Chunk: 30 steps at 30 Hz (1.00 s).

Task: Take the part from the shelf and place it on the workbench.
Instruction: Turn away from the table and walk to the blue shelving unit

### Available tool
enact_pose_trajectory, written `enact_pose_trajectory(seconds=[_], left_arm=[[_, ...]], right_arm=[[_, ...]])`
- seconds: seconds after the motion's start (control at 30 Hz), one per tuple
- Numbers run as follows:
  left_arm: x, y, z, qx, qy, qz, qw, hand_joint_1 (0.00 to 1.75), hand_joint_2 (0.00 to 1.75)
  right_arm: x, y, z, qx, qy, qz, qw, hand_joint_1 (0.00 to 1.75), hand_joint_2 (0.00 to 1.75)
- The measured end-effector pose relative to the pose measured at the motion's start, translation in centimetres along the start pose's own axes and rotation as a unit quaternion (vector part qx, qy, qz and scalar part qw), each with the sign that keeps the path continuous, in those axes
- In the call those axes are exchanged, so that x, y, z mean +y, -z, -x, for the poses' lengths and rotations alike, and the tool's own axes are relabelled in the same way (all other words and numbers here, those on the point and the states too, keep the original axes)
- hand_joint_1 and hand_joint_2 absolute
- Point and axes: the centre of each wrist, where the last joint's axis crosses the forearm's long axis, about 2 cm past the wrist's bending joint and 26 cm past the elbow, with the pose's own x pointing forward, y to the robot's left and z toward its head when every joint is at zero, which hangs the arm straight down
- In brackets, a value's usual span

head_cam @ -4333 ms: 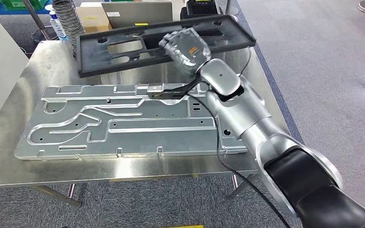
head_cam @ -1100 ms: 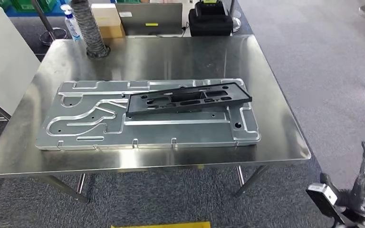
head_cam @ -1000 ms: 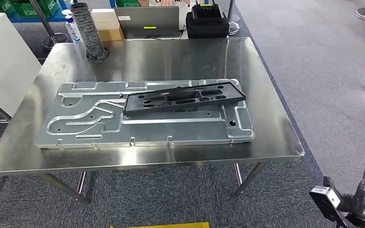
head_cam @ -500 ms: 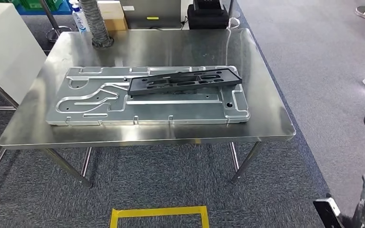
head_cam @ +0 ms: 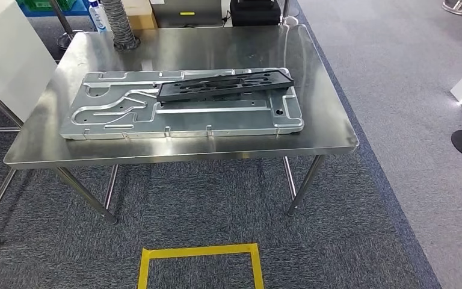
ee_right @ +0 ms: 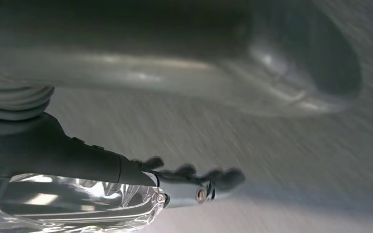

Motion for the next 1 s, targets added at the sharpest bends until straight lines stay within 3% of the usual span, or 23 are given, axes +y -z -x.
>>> enact_pose_trajectory(seconds=[0.17,0.43,0.7,1.0], left_arm=[[0.2,-0.1,0.1,-0.001,0.019,0.006,1.000,0.00,0.00],[0.5,0.3,-0.5,-0.020,0.031,0.019,0.999,0.00,0.00],[0.6,0.7,-1.4,-0.037,0.073,0.051,0.995,0.00,0.00],[0.8,1.2,-2.5,-0.047,0.075,0.052,0.995,0.00,0.00]], right_arm=[[3.9,-2.2,-0.3,0.058,0.035,-0.081,0.994,0.00,0.00],[6.5,-3.8,-0.9,0.071,0.058,-0.149,0.985,0.00,0.00],[8.8,-5.3,-2.3,0.008,0.106,-0.228,0.968,0.00,0.00],[9.1,-5.1,-3.9,-0.028,0.099,-0.253,0.962,0.00,0.00]])
